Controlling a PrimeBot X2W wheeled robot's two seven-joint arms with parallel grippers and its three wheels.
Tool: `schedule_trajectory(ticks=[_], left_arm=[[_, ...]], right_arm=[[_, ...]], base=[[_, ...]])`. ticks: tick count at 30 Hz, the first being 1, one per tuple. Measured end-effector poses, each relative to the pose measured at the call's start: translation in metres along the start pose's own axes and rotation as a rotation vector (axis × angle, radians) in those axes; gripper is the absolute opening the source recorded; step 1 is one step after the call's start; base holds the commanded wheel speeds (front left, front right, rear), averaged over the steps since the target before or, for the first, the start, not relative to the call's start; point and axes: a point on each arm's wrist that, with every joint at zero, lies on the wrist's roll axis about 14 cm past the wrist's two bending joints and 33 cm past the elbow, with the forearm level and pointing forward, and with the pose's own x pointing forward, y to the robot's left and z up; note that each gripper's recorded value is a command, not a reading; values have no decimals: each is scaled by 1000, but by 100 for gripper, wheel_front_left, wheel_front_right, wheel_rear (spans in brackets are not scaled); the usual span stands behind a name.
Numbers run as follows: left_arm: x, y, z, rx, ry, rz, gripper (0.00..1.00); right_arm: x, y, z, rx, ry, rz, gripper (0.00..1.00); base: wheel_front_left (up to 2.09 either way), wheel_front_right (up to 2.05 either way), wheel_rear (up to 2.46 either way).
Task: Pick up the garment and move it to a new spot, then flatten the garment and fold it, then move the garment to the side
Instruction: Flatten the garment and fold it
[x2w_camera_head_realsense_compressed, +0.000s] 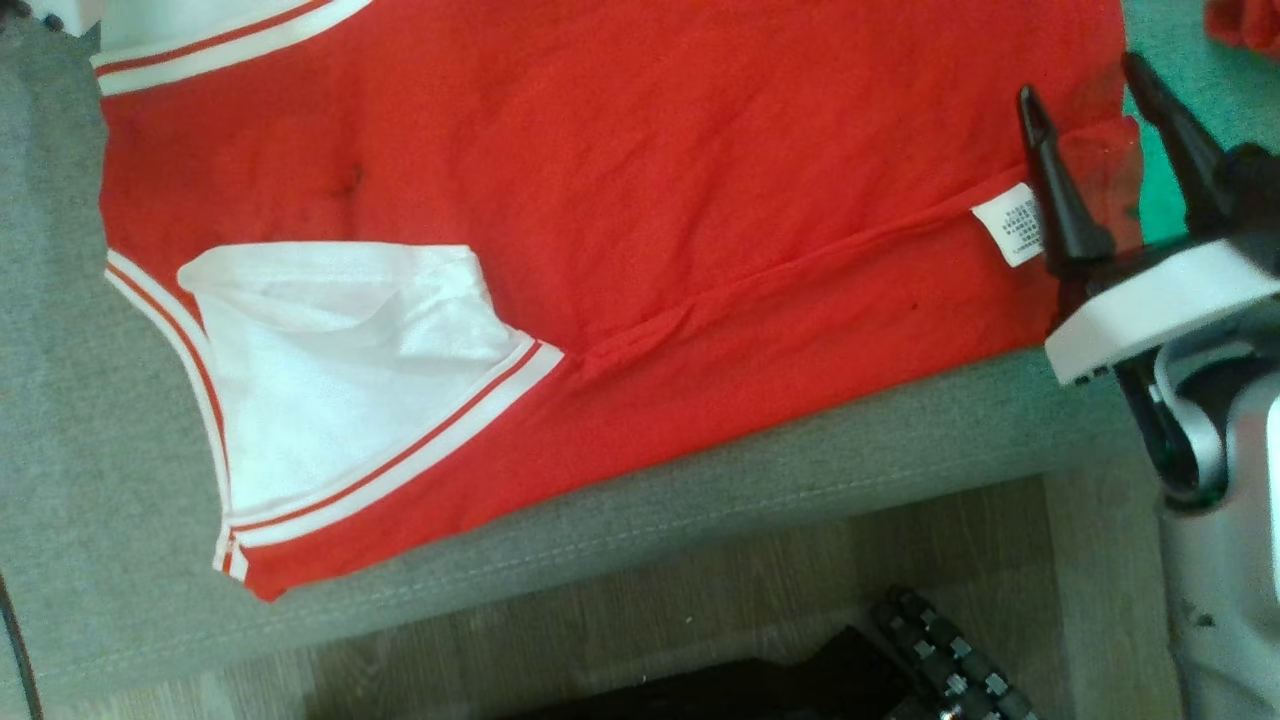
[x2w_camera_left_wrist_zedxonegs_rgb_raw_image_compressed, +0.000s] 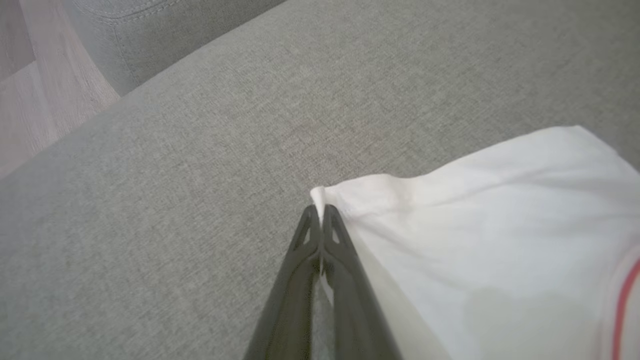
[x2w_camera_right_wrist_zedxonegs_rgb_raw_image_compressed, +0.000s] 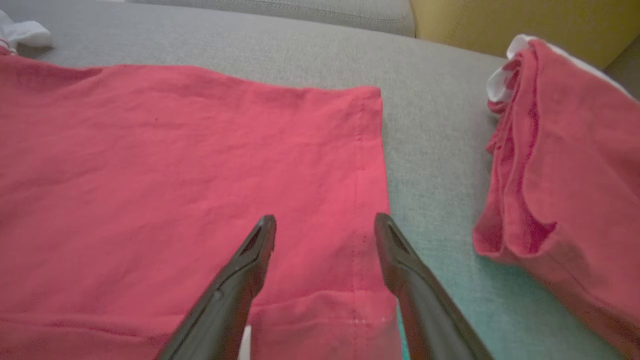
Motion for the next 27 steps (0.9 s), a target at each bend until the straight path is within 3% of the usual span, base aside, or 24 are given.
schedule_trajectory(ticks=[5, 11, 18, 27], left_arm=[[-4, -1, 9, 11, -56, 2, 0], [-23, 3, 23, 20, -111, 21, 0], [-29, 1, 18, 35, -104, 13, 0], [-33, 4, 13, 62, -83, 15, 0]], right_arm=[[14, -2, 3, 51, 47, 1, 100], [51, -10, 48, 59, 46, 5, 100], [73, -10, 25, 49, 281, 5, 100], [100, 0, 36, 40, 348, 28, 97]], base=[[0, 0, 0], [0, 0, 0], [0, 0, 0], [0, 0, 0]])
